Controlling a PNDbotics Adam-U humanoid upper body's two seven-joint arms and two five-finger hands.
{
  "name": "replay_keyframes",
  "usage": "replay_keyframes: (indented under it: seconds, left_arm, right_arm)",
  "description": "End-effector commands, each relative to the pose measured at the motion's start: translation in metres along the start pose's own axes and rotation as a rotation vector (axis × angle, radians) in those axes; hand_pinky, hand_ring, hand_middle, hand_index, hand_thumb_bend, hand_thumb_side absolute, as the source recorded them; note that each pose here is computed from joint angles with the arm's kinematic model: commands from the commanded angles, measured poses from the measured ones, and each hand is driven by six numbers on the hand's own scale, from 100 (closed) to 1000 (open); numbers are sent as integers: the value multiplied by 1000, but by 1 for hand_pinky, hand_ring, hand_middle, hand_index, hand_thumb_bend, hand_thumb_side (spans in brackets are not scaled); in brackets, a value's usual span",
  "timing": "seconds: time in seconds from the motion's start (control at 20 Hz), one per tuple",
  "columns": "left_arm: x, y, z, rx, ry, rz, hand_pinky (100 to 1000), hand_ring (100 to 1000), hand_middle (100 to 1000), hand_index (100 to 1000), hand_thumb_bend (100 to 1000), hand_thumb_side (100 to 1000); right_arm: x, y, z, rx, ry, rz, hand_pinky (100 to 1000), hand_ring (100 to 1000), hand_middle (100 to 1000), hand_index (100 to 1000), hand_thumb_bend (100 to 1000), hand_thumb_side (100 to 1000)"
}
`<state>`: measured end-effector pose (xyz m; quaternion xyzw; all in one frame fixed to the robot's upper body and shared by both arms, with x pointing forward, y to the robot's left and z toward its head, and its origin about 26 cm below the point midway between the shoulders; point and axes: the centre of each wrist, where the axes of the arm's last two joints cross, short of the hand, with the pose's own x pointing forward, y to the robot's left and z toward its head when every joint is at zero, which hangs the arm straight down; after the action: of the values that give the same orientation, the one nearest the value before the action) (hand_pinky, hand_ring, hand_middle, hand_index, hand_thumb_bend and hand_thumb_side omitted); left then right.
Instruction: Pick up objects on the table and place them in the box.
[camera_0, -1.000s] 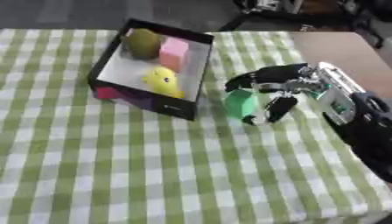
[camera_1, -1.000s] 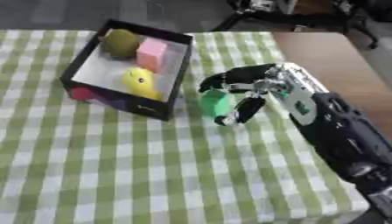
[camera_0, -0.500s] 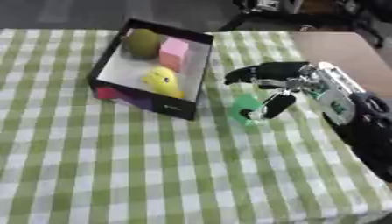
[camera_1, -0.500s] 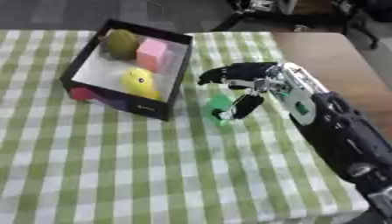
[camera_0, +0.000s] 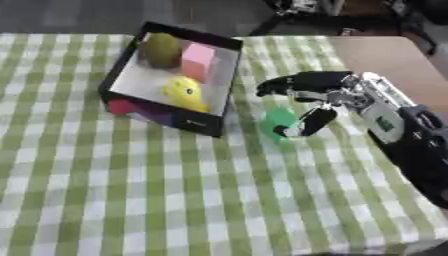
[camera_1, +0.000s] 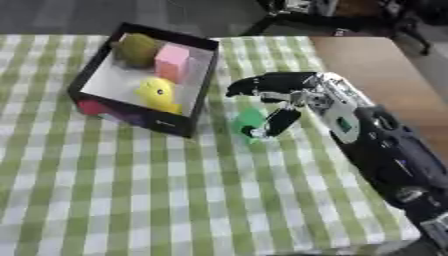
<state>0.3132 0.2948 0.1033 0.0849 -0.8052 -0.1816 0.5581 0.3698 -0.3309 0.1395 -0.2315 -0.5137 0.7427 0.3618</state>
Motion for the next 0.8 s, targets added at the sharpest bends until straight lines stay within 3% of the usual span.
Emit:
replay_keyframes:
  seconds: [0.05,0.35,0.45,0.5,0.6,0.65,0.8]
  left_arm:
    - [5,4,-2,3,-21,-10,648,607,624,916,118,1000]
    - [5,4,-2,2,-20,-10,647,607,624,917,118,1000]
    - [5,4,-2,3,-20,-10,647,607,624,917,118,1000]
    - [5,4,-2,3,-20,-10,647,607,624,917,118,1000]
    - [5,4,-2,2,-19,-10,647,607,625,917,118,1000]
    - [5,3,-2,2,-19,-9,647,607,625,917,118,1000]
    - [5,4,-2,2,-18,-9,647,607,625,917,118,1000]
  right_arm:
    - [-6,-5,6,39,17,25,902,952,978,1000,252,539]
    - [-10,-2,6,93,37,16,849,871,920,957,189,422]
    - [-11,-3,7,85,43,17,823,822,874,924,131,315]
    - [-11,-3,7,80,45,18,822,818,870,921,125,302]
    - [-11,-4,7,75,50,25,800,773,828,880,100,123]
    - [-12,-5,7,69,53,30,790,754,808,862,100,100]
    - [-14,-9,8,35,55,42,754,649,632,728,100,100]
